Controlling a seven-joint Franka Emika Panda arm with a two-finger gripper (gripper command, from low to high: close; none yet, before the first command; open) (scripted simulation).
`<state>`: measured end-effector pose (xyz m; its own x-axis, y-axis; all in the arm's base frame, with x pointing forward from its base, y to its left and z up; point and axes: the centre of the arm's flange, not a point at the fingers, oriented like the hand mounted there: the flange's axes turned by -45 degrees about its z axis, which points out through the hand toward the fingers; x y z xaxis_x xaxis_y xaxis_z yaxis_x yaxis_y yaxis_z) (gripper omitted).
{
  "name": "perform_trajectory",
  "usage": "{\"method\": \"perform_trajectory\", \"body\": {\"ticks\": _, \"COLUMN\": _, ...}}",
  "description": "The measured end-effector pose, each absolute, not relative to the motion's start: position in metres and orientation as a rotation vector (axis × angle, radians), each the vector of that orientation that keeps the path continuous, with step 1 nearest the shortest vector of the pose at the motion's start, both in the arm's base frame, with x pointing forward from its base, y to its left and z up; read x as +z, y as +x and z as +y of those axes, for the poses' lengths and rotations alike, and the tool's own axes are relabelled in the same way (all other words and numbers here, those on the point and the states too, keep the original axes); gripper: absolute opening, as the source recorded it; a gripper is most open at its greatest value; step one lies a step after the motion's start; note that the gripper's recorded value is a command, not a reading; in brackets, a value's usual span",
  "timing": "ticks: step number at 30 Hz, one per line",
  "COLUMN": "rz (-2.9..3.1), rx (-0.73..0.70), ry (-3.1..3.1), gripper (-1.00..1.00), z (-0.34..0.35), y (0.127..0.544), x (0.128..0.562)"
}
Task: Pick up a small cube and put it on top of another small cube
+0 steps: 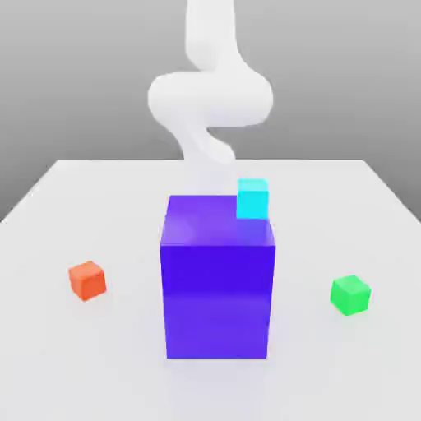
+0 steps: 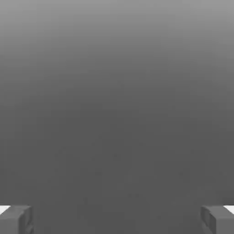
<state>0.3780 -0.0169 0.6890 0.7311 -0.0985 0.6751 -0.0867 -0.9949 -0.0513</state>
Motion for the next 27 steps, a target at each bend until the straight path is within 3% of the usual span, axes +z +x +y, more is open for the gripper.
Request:
{"method": "perform_trajectory", "body": {"ticks": 7, "rz": 0.549, "rx": -0.892, "ry": -2.921, "gripper": 0.00, "z": -0.077, "y": 0.456, "x": 0.613}}
{"method": "perform_trajectory", "body": {"ticks": 14, "rz": 0.942, "rx": -0.655, "ry": -2.875, "gripper": 0.00, "z": -0.148, "y": 0.508, "x": 0.519}}
{"method": "perform_trajectory", "body": {"ticks": 27, "rz": 1.650, "rx": -0.214, "ry": -2.634, "gripper": 0.00, "z": -0.287, "y": 0.523, "x": 0.306}}
